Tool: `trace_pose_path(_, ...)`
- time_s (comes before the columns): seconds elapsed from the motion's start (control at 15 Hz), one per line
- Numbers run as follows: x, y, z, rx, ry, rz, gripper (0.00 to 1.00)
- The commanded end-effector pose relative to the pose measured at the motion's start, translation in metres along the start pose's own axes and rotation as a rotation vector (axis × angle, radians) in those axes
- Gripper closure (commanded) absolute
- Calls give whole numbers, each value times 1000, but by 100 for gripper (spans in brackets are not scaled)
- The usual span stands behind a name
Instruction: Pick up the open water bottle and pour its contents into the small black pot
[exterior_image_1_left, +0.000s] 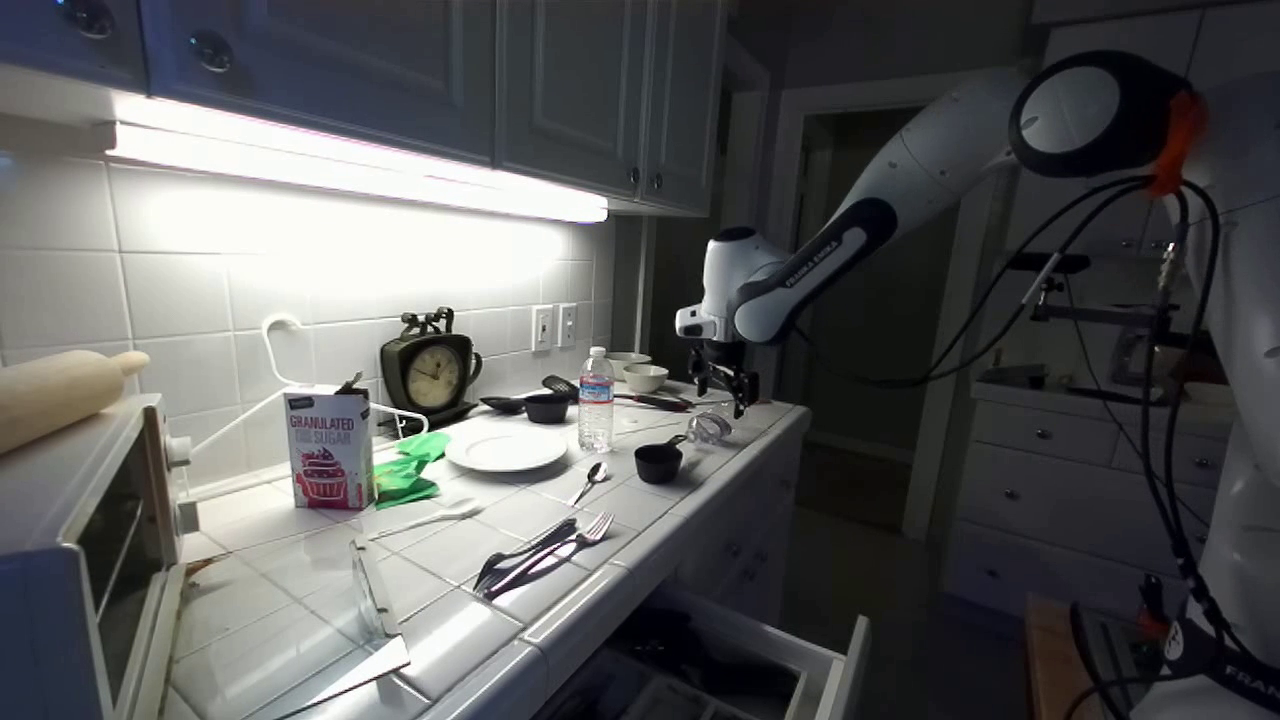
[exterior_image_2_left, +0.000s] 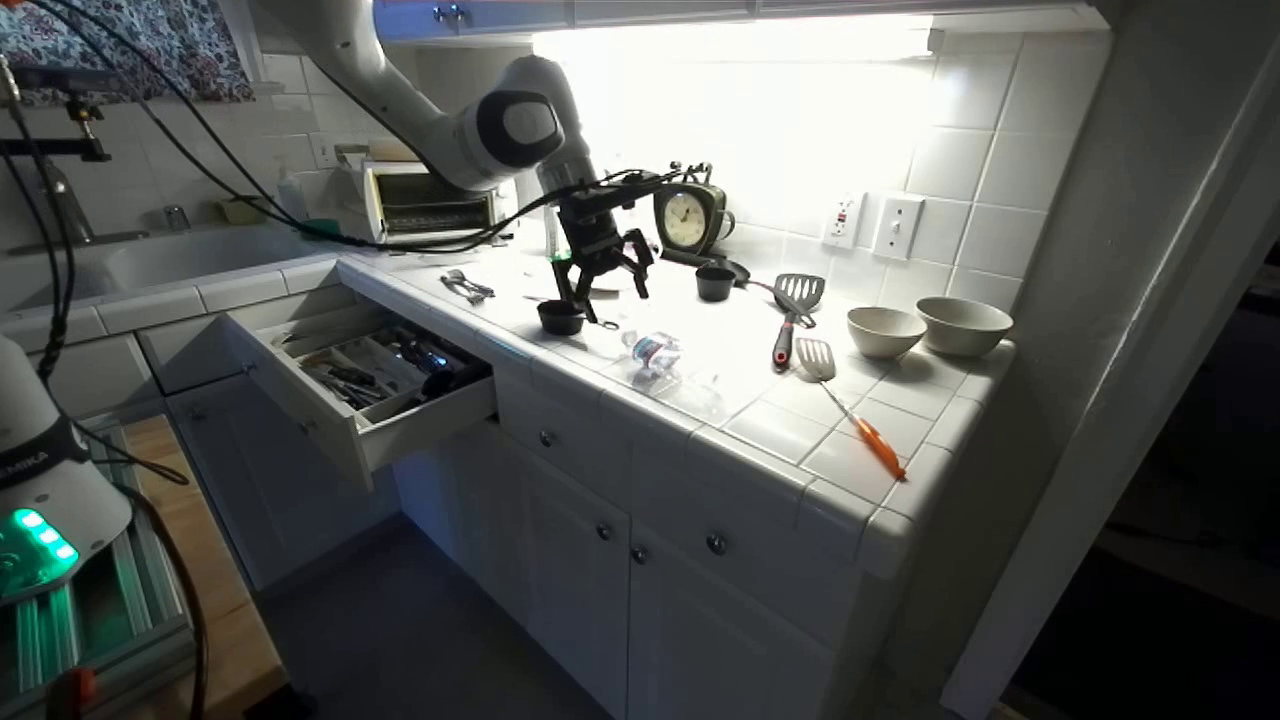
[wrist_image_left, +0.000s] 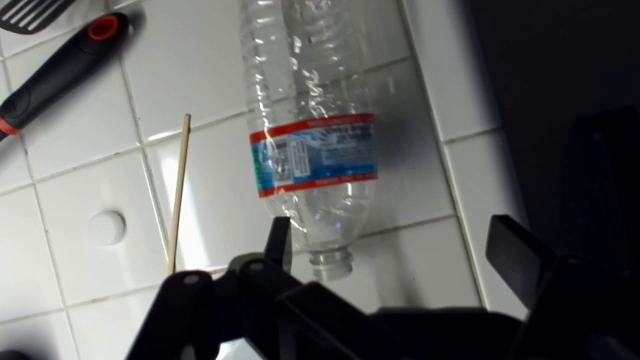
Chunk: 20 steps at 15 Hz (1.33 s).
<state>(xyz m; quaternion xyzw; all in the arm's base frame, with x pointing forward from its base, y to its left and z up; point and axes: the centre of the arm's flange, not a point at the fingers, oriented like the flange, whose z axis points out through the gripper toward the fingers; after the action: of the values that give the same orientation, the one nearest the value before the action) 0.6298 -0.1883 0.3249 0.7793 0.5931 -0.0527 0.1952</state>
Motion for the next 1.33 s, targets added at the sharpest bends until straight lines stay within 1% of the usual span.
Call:
trace_pose_path(0.0, 15, -11, -46, 90, 121, 109, 0)
trace_pose_path(0.07, 22, -13, -57, 110, 143, 166, 0)
trace_pose_path(0.13, 27, -14, -69, 139, 131, 224, 0)
trace_pose_path(0.4, 44, -21, -106, 160, 154, 430, 0)
trace_pose_path(0.53, 50, -21, -118, 170, 162, 535, 0)
trace_pose_path(0.73, 61, -20, -124, 198, 187, 686, 0)
trace_pose_path(0.87, 68, -22, -126, 245, 212, 778, 0)
trace_pose_path(1.27, 72, -22, -135, 364, 343, 1021, 0)
